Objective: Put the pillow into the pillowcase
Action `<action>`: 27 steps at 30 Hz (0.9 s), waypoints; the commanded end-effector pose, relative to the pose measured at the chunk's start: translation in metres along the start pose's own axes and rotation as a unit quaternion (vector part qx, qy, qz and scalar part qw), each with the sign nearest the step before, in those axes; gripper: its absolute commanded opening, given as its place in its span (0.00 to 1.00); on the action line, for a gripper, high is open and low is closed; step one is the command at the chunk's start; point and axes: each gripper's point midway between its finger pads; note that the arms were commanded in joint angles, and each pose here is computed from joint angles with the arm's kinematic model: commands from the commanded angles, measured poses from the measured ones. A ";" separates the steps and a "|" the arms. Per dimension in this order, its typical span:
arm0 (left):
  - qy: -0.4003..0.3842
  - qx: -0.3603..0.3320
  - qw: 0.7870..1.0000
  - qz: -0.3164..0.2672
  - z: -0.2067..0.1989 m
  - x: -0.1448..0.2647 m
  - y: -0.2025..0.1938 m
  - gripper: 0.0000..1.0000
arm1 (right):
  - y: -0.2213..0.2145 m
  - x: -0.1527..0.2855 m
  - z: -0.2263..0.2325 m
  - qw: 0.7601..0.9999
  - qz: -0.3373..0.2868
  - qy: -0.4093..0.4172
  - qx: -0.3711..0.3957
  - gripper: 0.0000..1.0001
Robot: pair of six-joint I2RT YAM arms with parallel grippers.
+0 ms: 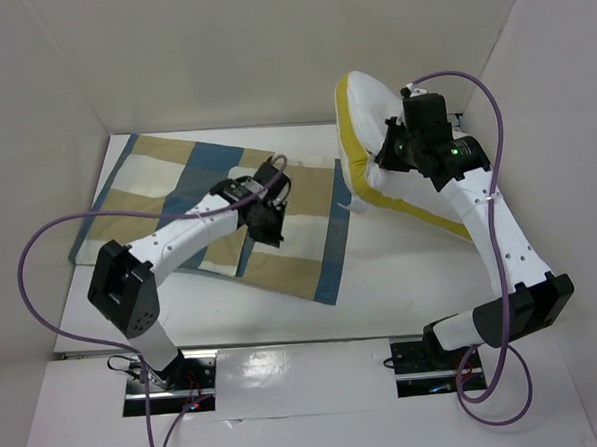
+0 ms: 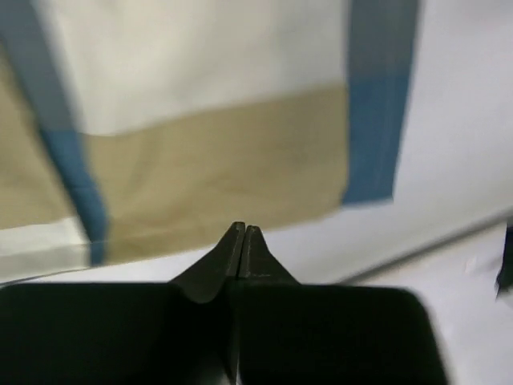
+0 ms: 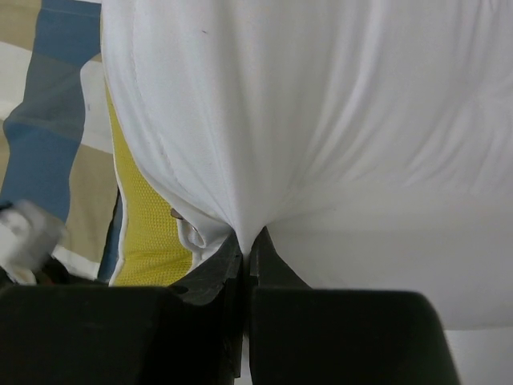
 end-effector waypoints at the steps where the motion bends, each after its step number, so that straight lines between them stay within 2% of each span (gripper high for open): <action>1: 0.104 0.095 0.990 -0.023 0.071 -0.004 0.035 0.16 | 0.025 0.009 0.021 0.998 -0.042 0.049 -0.002 0.00; 2: 0.147 0.112 0.983 -0.017 0.092 -0.008 0.038 0.25 | 0.026 0.009 0.024 0.997 -0.043 0.056 -0.002 0.00; 3: 0.169 0.129 0.977 -0.001 0.104 -0.011 0.035 0.54 | 0.025 0.009 0.026 0.997 -0.040 0.060 -0.001 0.00; 4: 0.184 0.135 0.974 -0.010 0.114 -0.012 0.045 0.66 | 0.023 0.005 0.026 0.998 -0.033 0.061 -0.001 0.00; 6: 0.212 0.157 0.965 0.002 0.139 -0.024 0.047 0.79 | 0.023 0.005 0.026 0.998 -0.033 0.061 -0.001 0.00; 8: 0.225 0.166 0.960 -0.008 0.153 -0.030 0.057 0.80 | 0.023 0.005 0.026 0.998 -0.033 0.061 -0.001 0.00; 14: 0.243 0.167 0.955 0.020 0.187 -0.063 0.048 0.77 | 0.023 -0.003 0.029 0.998 -0.026 0.062 0.004 0.00; 25: 0.250 0.167 0.953 0.040 0.202 -0.088 0.038 0.63 | 0.024 -0.008 0.032 0.998 -0.023 0.067 0.004 0.00; 27: 0.250 0.167 0.953 0.045 0.202 -0.093 0.034 0.63 | 0.023 -0.009 0.031 0.998 -0.018 0.064 0.004 0.00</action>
Point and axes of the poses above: each gripper's point midway between its finger pads, its own x axis back along the fingers, its own z axis along the line the jaws close on, y = z × x, and after that the axes turned 14 degrees about -x, right-handed
